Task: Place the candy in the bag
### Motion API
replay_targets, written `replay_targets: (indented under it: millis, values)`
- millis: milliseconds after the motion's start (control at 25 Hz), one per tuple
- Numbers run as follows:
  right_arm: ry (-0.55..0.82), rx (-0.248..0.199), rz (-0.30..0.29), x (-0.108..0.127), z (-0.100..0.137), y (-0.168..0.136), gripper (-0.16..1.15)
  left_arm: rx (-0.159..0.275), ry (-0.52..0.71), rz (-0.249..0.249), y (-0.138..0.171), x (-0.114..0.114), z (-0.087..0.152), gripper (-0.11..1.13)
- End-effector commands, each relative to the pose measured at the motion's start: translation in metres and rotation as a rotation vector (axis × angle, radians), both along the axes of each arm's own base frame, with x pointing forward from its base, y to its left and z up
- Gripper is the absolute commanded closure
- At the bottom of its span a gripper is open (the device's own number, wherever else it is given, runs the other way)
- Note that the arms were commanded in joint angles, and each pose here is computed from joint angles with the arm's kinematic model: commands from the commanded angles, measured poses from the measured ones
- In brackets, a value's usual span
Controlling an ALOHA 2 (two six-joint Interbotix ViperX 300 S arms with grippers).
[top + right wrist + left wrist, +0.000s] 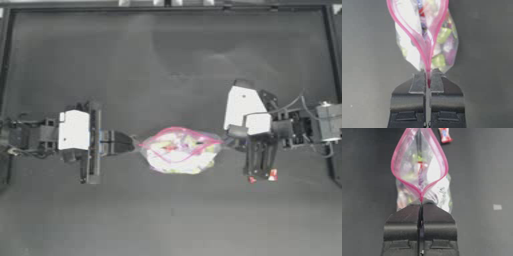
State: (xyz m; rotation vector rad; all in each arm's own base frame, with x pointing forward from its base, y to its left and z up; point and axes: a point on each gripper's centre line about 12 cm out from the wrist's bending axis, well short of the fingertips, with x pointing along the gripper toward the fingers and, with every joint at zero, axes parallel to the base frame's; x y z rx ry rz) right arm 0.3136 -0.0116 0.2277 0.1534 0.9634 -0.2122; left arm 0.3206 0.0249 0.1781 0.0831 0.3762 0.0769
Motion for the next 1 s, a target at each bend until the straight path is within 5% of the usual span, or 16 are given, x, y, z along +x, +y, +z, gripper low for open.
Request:
replay_targets:
  millis: [40, 1000]
  values:
    - [-0.030, 0.008, 0.001, 0.001, 0.005, 0.001, 0.93, 0.006, -0.032, 0.002, 0.001, 0.007, 0.005, 0.98]
    - [-0.007, 0.020, 0.016, 0.008, -0.032, 0.003, 0.93, 0.057, -0.039, -0.025, -0.003, 0.019, -0.023, 0.98]
